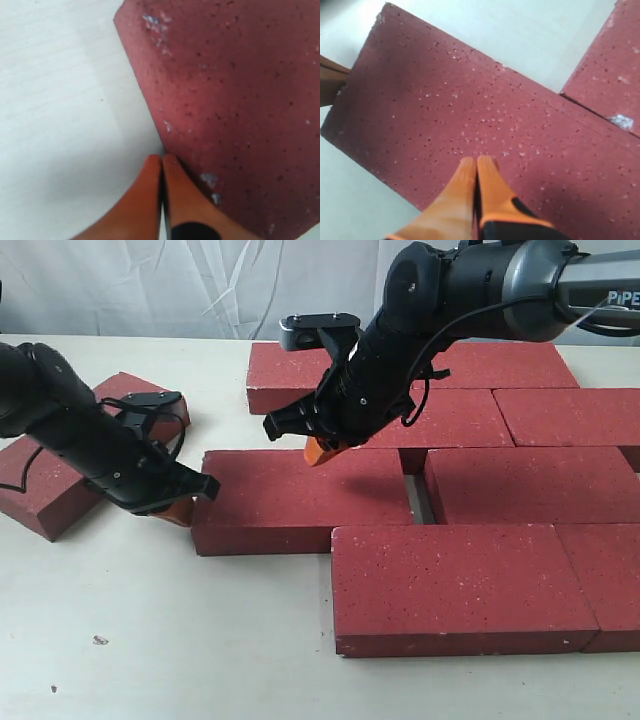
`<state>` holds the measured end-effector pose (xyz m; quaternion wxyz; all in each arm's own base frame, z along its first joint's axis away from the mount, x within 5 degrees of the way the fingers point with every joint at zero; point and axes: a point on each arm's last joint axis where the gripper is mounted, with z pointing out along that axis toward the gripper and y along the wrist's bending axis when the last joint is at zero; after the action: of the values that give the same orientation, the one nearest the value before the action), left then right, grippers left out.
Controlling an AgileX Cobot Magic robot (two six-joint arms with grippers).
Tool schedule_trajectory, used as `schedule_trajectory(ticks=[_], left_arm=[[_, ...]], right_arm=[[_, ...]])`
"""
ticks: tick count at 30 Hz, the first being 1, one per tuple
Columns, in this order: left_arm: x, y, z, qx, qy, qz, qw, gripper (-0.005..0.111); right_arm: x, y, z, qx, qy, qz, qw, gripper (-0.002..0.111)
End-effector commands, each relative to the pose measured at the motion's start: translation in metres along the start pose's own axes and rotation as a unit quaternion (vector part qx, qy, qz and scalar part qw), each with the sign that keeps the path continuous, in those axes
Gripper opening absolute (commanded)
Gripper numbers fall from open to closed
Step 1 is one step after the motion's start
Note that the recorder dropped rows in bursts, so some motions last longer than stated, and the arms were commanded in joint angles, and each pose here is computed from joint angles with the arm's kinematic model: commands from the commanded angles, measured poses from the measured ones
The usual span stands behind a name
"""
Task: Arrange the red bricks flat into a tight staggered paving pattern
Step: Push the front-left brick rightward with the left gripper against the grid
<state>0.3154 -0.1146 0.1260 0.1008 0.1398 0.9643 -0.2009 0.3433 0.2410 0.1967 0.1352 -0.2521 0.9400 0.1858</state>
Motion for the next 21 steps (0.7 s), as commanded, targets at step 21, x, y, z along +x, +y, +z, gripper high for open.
schedule_trajectory(ticks=[21], left_arm=[[-0.003,-0.026,0.01,0.029,-0.02,0.015,0.999,0.0]], right_arm=[[-0.004,-0.002,-0.005,0.004,-0.023,0.0,1.0,-0.001]])
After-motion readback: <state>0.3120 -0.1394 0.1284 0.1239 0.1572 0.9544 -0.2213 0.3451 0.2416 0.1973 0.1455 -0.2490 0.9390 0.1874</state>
